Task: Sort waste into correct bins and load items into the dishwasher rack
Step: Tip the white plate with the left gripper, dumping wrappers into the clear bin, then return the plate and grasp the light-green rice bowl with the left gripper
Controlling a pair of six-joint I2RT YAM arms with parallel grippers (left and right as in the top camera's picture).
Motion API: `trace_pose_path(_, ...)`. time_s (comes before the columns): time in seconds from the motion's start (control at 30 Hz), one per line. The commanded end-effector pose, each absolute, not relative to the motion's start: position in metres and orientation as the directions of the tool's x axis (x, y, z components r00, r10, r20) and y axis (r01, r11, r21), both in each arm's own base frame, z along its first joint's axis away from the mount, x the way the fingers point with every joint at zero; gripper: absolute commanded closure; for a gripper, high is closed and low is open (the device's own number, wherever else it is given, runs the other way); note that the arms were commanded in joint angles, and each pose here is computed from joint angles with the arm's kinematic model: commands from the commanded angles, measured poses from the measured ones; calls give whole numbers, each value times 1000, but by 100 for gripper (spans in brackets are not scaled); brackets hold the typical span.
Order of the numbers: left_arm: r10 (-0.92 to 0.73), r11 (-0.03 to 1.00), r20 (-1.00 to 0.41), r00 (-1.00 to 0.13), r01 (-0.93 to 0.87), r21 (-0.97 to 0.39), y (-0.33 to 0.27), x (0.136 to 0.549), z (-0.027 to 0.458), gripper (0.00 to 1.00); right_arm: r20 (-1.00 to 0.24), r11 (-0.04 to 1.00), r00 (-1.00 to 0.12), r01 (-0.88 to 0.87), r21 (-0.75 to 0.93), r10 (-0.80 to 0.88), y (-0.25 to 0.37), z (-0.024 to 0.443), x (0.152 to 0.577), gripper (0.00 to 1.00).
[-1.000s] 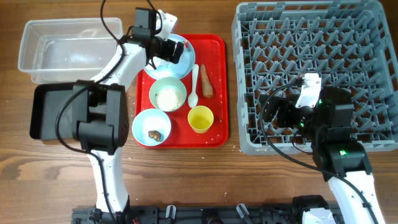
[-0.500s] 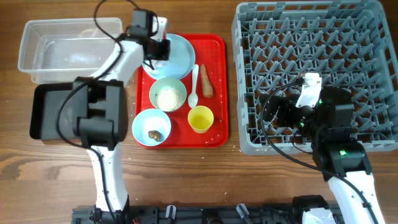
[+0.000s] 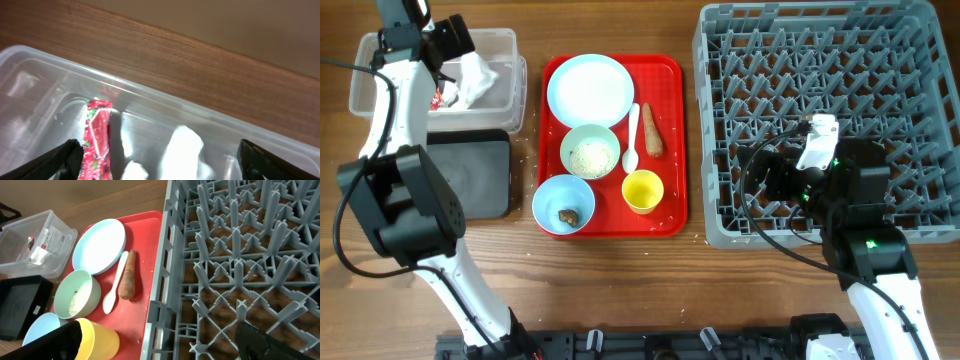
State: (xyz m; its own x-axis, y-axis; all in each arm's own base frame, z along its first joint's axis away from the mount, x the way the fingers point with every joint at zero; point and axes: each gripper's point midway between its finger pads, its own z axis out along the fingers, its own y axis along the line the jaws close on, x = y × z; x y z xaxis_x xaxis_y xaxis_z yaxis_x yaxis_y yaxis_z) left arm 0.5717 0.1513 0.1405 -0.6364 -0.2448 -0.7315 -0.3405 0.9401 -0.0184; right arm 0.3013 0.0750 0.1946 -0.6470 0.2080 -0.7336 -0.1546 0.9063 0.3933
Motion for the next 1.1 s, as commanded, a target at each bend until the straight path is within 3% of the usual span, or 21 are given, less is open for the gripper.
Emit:
trace_pose_path(0.0,-53,970,-802,-595,-221,100,132,565,216,0,-735,892,-638,-162,421,231,78,205,304,1)
trace_pose_path(0.07,11,983,-808,-589,-143,117,87,532,272,0,-735,892,-638,-162,421,231,78,205,304,0)
trace_pose_path(0.13,19,994,-746,-666,-67,85,49,495,277,0,-734,892,-638,-161,422,232,79,205,304,0)
trace_pose_path(0.27,120,945,-436,-892,237,-224,-71,412,217,0,-735,892,-638,-162,421,231,78,205,304,0)
trace_pose_path(0.33,184,927,-363,-913,284,-246,-104,392,195,2,-735,892,-638,-162,421,231,78,205,304,0)
trace_pose_path(0.47,190,914,-306,-933,282,-292,-149,375,160,9,-735,892,-638,-162,421,231,78,205,304,0)
trace_pose_path(0.53,151,914,-297,-943,248,-322,-176,369,133,17,-734,892,-638,-162,422,231,79,205,304,0)
trace_pose_path(0.7,70,965,-294,-953,139,-221,-178,368,74,23,-734,892,-638,-161,421,231,78,205,304,0)
trace_pose_path(0.9,132,970,-210,-969,170,-174,-195,359,17,48,-734,892,-639,-161,422,231,78,204,304,0)
trace_pose_path(1.07,129,979,-217,-968,160,-128,-187,362,14,62,-734,892,-639,-161,422,231,78,204,304,0)
